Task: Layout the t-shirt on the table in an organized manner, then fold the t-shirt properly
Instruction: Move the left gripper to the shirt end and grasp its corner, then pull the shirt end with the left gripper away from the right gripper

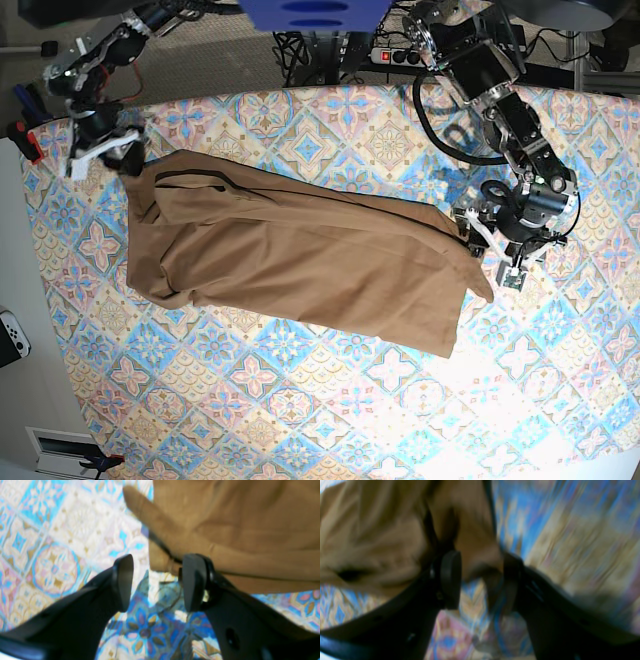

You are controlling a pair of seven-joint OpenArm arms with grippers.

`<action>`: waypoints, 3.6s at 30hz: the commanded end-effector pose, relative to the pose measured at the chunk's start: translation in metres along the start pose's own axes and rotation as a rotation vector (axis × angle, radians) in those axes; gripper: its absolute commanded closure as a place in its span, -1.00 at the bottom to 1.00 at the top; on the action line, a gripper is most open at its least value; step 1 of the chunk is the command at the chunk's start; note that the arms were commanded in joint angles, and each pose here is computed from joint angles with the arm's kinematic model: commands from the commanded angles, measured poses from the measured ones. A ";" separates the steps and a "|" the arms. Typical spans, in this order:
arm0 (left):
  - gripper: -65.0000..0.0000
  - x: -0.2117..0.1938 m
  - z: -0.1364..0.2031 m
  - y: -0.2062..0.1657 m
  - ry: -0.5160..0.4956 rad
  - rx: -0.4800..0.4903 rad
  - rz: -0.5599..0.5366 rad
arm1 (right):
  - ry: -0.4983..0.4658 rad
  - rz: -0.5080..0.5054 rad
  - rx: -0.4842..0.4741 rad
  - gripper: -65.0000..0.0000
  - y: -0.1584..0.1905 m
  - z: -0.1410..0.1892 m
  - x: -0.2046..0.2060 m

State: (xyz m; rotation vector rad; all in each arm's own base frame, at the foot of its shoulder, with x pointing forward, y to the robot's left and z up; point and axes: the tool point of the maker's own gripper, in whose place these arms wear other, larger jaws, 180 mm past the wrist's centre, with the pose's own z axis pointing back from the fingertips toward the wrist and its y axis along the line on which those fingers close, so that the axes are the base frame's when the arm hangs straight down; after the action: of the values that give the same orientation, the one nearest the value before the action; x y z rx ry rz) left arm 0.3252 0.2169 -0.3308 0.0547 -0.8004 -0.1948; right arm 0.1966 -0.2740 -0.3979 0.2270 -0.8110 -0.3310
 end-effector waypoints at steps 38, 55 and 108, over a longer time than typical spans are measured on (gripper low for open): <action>0.04 -0.014 0.012 0.016 0.013 0.038 -0.049 | 0.151 -0.059 0.134 0.19 0.024 -0.028 -0.039; -0.54 -0.017 0.009 0.033 -0.046 -0.012 0.098 | 0.166 -0.060 0.135 0.19 0.024 -0.029 -0.043; 1.00 -0.054 -0.048 -0.001 0.105 -0.218 -0.036 | 0.164 -0.044 0.113 1.00 0.015 -0.024 -0.039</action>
State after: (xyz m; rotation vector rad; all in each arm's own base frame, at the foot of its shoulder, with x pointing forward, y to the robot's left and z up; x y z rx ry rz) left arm 0.3200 0.2184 -0.4089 -0.1555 -0.6663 -0.3008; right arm 0.2019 -0.2400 -0.4301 0.3990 -0.7185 -0.3261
